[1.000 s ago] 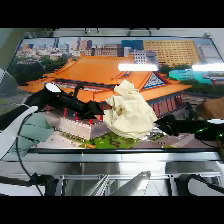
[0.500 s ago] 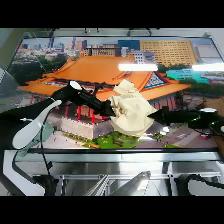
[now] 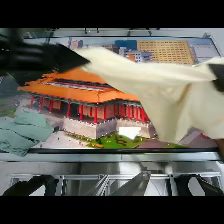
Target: Fold the shirts.
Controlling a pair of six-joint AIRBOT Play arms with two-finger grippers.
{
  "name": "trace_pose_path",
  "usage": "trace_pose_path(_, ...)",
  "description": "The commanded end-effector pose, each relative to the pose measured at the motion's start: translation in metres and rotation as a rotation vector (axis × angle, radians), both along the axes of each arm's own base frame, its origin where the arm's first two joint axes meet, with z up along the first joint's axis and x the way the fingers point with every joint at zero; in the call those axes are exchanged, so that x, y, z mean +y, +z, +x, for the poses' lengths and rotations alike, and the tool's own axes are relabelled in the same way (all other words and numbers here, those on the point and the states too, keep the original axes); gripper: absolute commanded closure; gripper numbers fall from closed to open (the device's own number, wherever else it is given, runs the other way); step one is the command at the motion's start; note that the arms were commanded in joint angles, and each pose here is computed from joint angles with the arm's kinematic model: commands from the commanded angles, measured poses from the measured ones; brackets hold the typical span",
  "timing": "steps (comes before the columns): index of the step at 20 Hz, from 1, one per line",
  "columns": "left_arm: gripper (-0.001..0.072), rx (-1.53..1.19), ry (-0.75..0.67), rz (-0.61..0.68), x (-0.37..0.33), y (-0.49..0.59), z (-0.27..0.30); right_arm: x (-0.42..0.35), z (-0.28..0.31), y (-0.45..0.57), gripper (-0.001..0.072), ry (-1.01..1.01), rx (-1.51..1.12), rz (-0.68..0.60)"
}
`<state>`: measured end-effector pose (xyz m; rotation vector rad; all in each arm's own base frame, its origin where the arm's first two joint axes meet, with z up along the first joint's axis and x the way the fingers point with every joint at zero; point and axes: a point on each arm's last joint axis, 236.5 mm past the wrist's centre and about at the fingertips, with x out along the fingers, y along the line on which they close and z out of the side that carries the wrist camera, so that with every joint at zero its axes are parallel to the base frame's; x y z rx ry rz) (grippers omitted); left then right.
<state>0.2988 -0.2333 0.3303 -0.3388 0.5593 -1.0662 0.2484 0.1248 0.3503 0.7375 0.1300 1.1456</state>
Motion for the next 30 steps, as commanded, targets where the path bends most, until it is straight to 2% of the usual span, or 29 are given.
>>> trace_pose_path(1, 0.0678, -0.393, 0.272, 0.03, 0.055, 0.098, -0.044, 0.011, -0.036, 0.069, 0.0689, -0.272, -0.272, -0.098)
trace_pose_path(3, 0.0678, -0.397, 0.326, 0.059, 0.07, 0.094, -0.041, 0.009, -0.024, 0.051, 0.0689, -0.353, -0.233, -0.199)
trace_pose_path(7, 0.0677, -0.112, 0.267, 0.122, 0.069, -0.003, 0.005, 0.032, 0.013, -0.017, 0.0688, -0.208, -0.036, -0.268)
trace_pose_path(10, 0.0677, 0.122, 0.198, 0.19, 0.06, -0.105, 0.043, 0.075, 0.065, -0.129, 0.0689, -0.114, 0.229, -0.353)
trace_pose_path(12, 0.0677, 0.263, 0.179, 0.221, 0.061, -0.173, 0.066, 0.102, 0.099, -0.218, 0.068, -0.133, 0.373, -0.455)
trace_pose_path(13, 0.0678, 0.335, 0.185, 0.232, 0.068, -0.205, 0.078, 0.113, 0.109, -0.255, 0.0553, -0.122, 0.449, -0.491)
trace_pose_path(14, 0.0675, 0.402, 0.199, 0.232, 0.077, -0.23, 0.088, 0.119, 0.115, -0.288, 0.0264, -0.097, 0.529, -0.509)
trace_pose_path(15, 0.0612, 0.464, 0.222, 0.225, 0.09, -0.25, 0.098, 0.122, 0.115, -0.308, 0.0173, -0.056, 0.589, -0.513)
trace_pose_path(17, 0.0084, 0.554, 0.235, 0.209, 0.118, -0.27, 0.111, 0.107, 0.115, -0.322, 0.0177, 0.003, 0.665, -0.485)
trace_pose_path(18, 0.0001, 0.601, 0.234, 0.194, 0.129, -0.274, 0.112, 0.088, 0.116, -0.319, 0.018, 0.009, 0.687, -0.461)
trace_pose_path(19, 0.0001, 0.666, 0.209, 0.175, 0.136, -0.275, 0.108, 0.066, 0.115, -0.317, 0.0207, 0.014, 0.708, -0.444)
trace_pose_path(20, 0.0001, 0.728, 0.17, 0.16, 0.136, -0.276, 0.1, 0.038, 0.109, -0.317, 0.0266, 0.017, 0.75, -0.437)
trace_pose_path(22, 0.0001, 0.858, 0.063, 0.156, 0.121, -0.284, 0.067, -0.014, 0.089, -0.334, 0.0267, 0.005, 0.881, -0.472)
trace_pose_path(25, 0.0002, 0.936, -0.019, 0.2, 0.073, -0.315, 0.024, -0.089, 0.055, -0.386, 0.0254, -0.131, 1.136, -0.547)
trace_pose_path(30, 0.0002, 0.933, -0.096, 0.355, -0.018, -0.384, -0.031, -0.103, 0.03, -0.432, 0.0254, -0.228, 1.267, -0.498)
